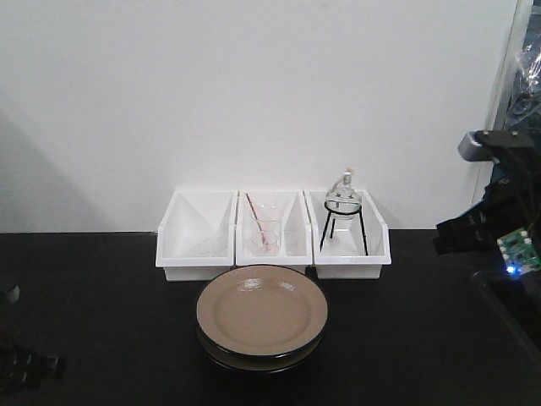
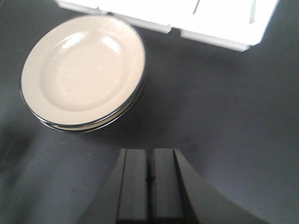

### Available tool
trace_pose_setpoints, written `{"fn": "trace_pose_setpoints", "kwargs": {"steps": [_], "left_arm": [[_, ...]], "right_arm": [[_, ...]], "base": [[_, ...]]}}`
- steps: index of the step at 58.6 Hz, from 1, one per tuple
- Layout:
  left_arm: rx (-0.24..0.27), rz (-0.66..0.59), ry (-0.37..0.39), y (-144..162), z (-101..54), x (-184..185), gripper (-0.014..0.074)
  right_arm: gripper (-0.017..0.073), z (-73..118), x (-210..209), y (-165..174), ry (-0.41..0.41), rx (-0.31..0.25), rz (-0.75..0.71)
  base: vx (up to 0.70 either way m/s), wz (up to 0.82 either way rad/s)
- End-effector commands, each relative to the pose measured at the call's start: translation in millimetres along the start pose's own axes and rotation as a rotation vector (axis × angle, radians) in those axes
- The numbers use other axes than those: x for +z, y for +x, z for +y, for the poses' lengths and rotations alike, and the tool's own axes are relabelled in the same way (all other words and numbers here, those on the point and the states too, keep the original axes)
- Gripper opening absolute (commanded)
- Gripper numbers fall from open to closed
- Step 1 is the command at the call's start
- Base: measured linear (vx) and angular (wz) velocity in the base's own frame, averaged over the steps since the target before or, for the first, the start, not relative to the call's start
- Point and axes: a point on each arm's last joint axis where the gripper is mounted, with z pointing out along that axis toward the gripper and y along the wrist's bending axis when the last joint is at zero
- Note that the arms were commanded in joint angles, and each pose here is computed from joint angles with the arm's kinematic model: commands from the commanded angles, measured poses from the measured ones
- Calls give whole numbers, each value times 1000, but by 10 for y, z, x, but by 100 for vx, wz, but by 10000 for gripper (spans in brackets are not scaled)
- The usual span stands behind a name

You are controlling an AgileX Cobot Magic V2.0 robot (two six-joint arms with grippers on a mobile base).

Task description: Arrange circular plates on left workspace

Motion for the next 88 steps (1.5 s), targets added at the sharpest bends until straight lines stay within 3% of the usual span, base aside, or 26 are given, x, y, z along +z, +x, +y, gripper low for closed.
{"fn": "trace_pose_setpoints", "kwargs": {"steps": [1, 8, 17, 22, 30, 40, 52, 62, 72, 78, 88], "left_arm": [[7, -171, -4, -200, -45, -395, 0], [32, -291, -10, -210, -78, -715, 0], [143, -462, -35, -166, -132, -1223, 0], [176, -540, -47, -86, -157, -1462, 0], [129, -702, -23, 215, -194, -1711, 0], [52, -799, 29, 745, -207, -1694, 0], [52, -864, 1, 1207, -162, -1526, 0], [32, -916, -38, 1253, -116, -1487, 0], [33, -908, -35, 1257, -119, -1481, 0], [34, -905, -33, 1259, -120, -1479, 0], [34, -905, -33, 1259, -120, -1479, 0]], "right_arm": [[-4, 154, -477, -149, 59, -42, -148], [-4, 254, -703, -66, 110, -54, -240], [-4, 386, -905, 325, 209, -86, -362], [-4, 478, -1027, 640, 281, -103, -467], [-1, 622, -1258, 1079, 385, -104, -650], [0, 725, -1295, 1578, 430, -67, -730], [0, 639, -1180, 1863, 518, 10, -778], [0, 515, -1193, 1819, 584, 145, -862], [0, 490, -1179, 1823, 557, 252, -881], [0, 487, -1177, 1826, 546, 283, -887], [0, 487, -1177, 1826, 545, 285, -887]], "base": [[0, 0], [0, 0], [0, 0], [0, 0], [0, 0], [0, 0], [0, 0], [0, 0], [0, 0], [0, 0], [0, 0]]}}
